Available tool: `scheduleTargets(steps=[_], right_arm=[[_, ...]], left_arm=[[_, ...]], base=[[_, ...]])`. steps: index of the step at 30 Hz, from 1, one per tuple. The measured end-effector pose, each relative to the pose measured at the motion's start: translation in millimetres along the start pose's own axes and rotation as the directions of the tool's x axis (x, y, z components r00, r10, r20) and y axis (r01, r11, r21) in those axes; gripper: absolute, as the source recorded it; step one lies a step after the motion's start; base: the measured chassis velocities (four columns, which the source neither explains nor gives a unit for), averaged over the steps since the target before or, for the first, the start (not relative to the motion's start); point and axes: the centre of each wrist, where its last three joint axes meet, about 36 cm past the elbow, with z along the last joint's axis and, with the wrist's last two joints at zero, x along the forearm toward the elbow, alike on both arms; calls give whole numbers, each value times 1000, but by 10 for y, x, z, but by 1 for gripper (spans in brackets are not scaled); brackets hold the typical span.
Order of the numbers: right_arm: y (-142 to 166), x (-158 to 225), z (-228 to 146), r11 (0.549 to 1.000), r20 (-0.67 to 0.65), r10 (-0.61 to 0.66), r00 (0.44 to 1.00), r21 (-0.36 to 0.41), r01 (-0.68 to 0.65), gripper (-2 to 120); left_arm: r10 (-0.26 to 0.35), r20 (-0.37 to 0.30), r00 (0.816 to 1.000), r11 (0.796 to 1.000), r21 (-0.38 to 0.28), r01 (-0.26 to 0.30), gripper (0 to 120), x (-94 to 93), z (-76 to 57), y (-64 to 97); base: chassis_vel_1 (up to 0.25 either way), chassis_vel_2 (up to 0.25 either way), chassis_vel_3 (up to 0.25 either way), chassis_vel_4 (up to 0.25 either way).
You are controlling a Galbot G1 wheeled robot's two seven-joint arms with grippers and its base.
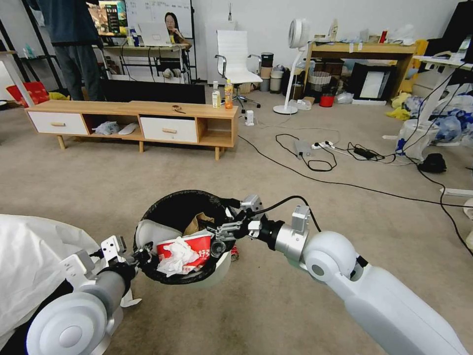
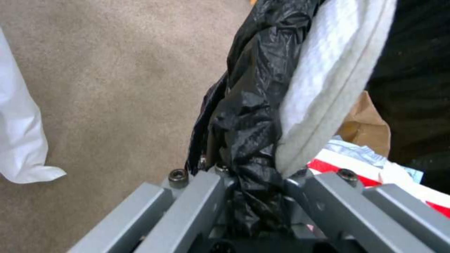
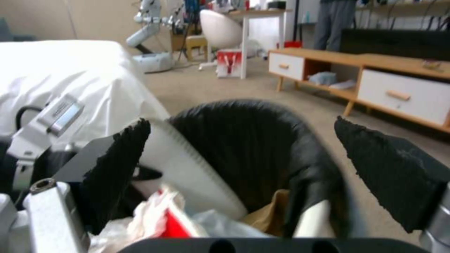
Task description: Pick up the trash bin and place the garbage on the floor into it.
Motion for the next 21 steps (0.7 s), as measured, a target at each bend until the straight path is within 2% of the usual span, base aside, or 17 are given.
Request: scheduleTargets(steps=[6,8,9,10,11,12,13,15,16,17,18,20,21], right_arm=[[-109,140,-160,997,62,51,997,54,-55,100],[-191,241,-270,983,134,113,984,130,-130,100],[-191,241,-270,983,134,113,984,130,-130,100],[-236,303,-332,964,170,181,969,166,-209,100],[-236,303,-332,964,170,181,969,166,-209,100],[-254,379,-412,931,195,282,939,180,-317,100],[-254,379,-412,931,195,282,939,180,-317,100],[-204,546,-537,827,163,526,835,128,-547,100],[-204,546,-537,827,163,526,835,128,-547,100],[-174,584,-516,778,131,606,784,104,-619,100],[-174,584,-516,778,131,606,784,104,-619,100],[-117,619,-271,663,25,746,666,66,-746,100],[-98,633,-145,637,-15,770,638,68,-768,100]], left_arm=[[-2,4,1000,1000,-1,2,4,15,-6,5],[-4,8,1000,1000,-2,4,4,22,-18,12],[-4,8,1000,1000,-2,4,4,22,-18,12],[-4,10,1000,1000,-2,4,4,25,-23,14],[-4,10,1000,1000,-2,4,4,25,-23,14],[-3,11,1000,1000,-1,3,4,33,-27,13],[-3,11,1000,1000,-1,3,4,33,-27,13],[3,15,1000,1000,-4,-3,4,37,-41,8],[3,15,1000,1000,-4,-3,4,37,-41,8],[6,17,1000,1000,-6,-6,4,36,-47,3],[6,17,1000,1000,-6,-6,4,36,-47,3],[14,18,1000,1000,-9,-14,4,10,-56,-6],[14,18,1000,1000,-11,-14,4,1,-56,-7]], base=[[0,0,0,0],[0,0,0,0],[0,0,0,0],[0,0,0,0],[0,0,0,0],[0,0,0,0],[0,0,0,0],[0,0,0,0],[0,0,0,0],[0,0,0,0],[0,0,0,0],[0,0,0,0],[0,0,0,0]])
